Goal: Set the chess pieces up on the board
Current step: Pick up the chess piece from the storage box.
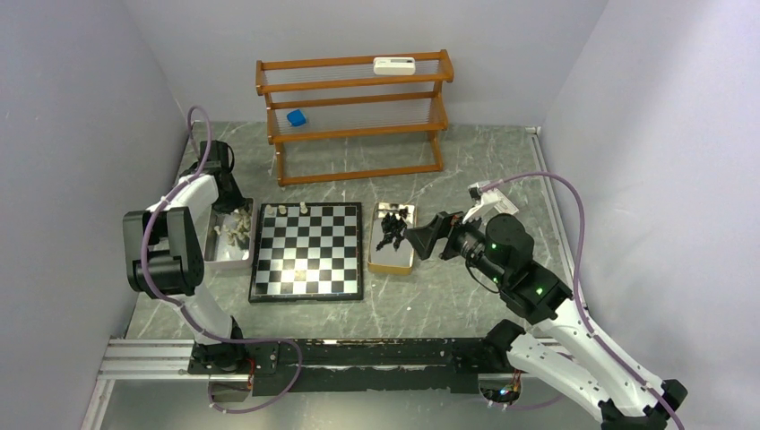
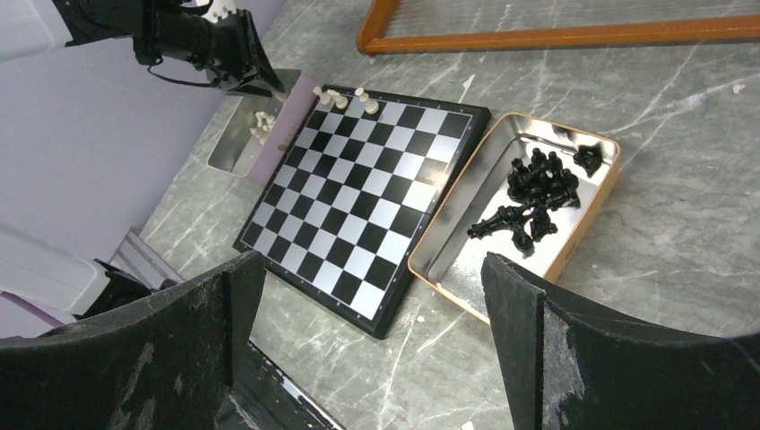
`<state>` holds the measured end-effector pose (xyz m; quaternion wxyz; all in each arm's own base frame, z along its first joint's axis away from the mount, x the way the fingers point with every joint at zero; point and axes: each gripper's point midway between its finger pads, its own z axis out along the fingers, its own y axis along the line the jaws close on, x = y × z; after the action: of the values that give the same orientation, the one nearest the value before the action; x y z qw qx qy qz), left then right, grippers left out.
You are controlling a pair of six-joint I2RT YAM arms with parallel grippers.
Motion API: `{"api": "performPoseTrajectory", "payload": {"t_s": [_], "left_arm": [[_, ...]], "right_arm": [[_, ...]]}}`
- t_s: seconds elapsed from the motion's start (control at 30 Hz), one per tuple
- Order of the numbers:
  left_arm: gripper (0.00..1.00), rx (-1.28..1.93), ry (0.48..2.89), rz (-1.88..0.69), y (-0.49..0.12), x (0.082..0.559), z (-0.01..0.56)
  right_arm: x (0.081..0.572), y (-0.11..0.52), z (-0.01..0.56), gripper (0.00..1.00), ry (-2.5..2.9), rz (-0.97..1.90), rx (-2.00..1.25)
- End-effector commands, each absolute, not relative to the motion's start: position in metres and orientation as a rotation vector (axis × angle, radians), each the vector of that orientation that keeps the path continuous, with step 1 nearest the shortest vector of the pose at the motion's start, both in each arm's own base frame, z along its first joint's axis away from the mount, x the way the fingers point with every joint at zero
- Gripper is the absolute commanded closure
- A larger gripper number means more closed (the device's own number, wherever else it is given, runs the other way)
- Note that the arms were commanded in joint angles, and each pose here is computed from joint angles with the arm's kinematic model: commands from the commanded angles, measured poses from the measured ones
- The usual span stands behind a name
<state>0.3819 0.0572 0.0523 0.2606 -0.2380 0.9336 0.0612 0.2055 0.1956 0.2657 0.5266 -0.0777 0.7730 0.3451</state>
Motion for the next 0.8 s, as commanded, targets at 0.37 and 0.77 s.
{"api": "performPoseTrajectory", "payload": {"t_s": [0.37,0.77], "left_arm": [[0.69,-0.633,2.545,0.141,0.0607,0.3863,0.0432],[0.81,-0.635,2.555,0.129,0.0586,0.3839,0.0421]], "right_arm": [[0.2073,0.2009,0.2802,0.04,1.801,0.851,-0.2],[0.2044,0.1967,0.2796,0.04,1.796,0.849,-0.188]]}}
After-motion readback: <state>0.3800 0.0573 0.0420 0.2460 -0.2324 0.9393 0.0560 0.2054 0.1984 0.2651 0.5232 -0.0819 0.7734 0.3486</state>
